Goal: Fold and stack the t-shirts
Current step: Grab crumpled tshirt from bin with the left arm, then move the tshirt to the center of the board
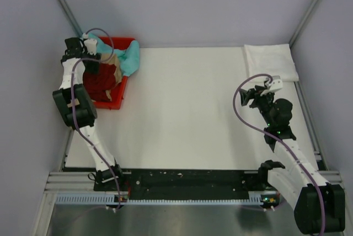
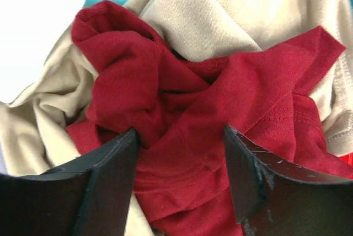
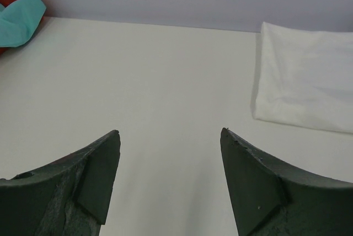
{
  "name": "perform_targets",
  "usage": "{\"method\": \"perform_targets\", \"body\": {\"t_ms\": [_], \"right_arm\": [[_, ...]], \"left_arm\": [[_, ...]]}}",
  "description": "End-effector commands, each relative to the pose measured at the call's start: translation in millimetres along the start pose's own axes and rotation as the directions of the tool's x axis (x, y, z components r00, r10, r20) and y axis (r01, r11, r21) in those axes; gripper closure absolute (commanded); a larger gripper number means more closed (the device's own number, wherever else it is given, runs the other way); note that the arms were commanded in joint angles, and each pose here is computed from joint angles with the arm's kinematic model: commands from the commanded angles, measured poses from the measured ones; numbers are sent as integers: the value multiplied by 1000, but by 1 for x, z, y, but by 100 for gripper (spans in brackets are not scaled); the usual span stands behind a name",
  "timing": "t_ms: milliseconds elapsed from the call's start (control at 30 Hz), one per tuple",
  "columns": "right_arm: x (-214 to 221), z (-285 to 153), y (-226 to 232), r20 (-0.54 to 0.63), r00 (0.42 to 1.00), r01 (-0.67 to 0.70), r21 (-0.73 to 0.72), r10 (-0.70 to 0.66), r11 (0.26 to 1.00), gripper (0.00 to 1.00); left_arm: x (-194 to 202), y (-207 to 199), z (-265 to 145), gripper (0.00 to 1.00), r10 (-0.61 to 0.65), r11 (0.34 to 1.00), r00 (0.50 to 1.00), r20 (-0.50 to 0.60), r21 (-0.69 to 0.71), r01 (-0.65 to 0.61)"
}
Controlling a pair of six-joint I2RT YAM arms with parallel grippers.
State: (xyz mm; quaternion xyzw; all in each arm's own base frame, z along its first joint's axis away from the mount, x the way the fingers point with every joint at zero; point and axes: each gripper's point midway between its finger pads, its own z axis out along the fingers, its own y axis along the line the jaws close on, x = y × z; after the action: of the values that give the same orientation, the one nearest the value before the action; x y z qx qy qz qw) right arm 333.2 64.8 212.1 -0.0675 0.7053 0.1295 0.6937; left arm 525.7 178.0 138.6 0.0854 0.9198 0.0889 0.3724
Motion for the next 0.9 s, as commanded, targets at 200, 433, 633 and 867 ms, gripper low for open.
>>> {"method": "perform_targets", "body": {"t_ms": [200,433,633,867], "right_arm": [[-43,1,6,108,993,40,-13,-39,999,28],[-52,0,11,135,991,24,-35,-19,999,28],[-74,-5,22,172,985,-6,-80,20,997,28],[-96,-8,29,169,981,-75,-88,89,993,31]], "left_arm": [[-27,9,-37,100,-55,997,998,22,-54,56],[-85,-7,-139,100,-44,998,963,265,-27,53],[-128,-17,-251,100,30,998,871,490,-62,0],[-165,-72,-405,100,86,987,704,705,36,-156]]}}
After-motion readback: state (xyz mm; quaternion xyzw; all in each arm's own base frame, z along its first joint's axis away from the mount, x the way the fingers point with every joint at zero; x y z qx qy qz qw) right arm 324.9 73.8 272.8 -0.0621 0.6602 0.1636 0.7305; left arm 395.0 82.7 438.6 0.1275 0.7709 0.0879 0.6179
